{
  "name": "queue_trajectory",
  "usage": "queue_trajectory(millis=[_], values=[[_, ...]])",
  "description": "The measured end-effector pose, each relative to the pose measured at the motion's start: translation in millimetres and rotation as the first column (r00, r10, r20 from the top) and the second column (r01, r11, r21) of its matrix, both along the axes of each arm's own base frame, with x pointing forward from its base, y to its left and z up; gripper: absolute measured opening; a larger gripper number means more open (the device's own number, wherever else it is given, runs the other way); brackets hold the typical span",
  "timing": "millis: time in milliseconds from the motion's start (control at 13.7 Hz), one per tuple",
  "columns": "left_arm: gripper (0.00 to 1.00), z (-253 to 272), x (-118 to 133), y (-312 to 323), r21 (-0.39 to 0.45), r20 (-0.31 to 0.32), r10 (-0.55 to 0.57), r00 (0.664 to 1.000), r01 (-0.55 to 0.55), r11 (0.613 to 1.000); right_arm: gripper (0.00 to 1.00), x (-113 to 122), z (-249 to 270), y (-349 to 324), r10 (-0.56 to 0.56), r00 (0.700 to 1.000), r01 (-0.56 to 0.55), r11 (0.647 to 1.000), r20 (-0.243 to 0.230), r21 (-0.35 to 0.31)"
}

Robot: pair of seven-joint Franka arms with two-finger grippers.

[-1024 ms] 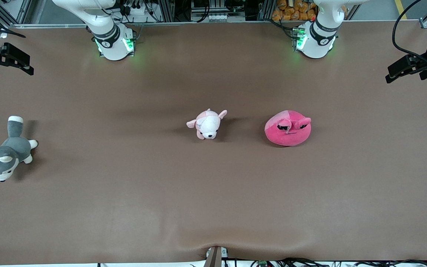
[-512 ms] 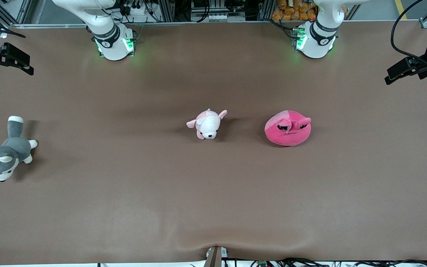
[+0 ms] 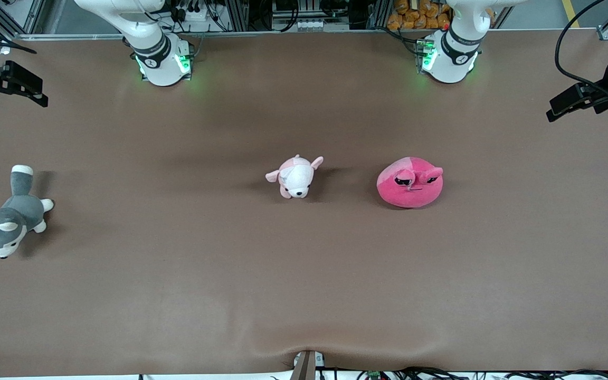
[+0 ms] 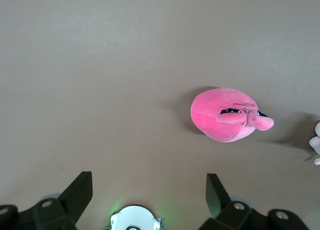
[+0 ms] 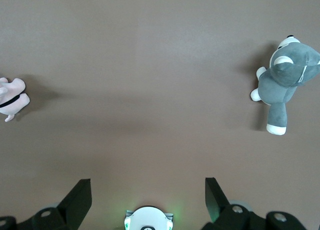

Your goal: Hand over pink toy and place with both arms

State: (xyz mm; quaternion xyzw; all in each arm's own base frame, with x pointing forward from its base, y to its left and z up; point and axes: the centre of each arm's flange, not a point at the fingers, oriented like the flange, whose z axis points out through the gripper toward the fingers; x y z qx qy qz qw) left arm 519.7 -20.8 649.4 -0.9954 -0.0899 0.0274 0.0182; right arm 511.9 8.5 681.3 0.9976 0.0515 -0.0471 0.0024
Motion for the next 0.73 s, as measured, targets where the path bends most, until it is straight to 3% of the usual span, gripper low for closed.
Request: queue_trajectory(millis=[732], values=[[1.0, -4.8, 2.9, 0.2, -0.001, -0.009, 0.001, 1.0, -0.001, 1.0, 1.0, 0.0, 0.0, -0.2, 0.0, 1.0, 0.0, 1.0, 0.0, 0.0]])
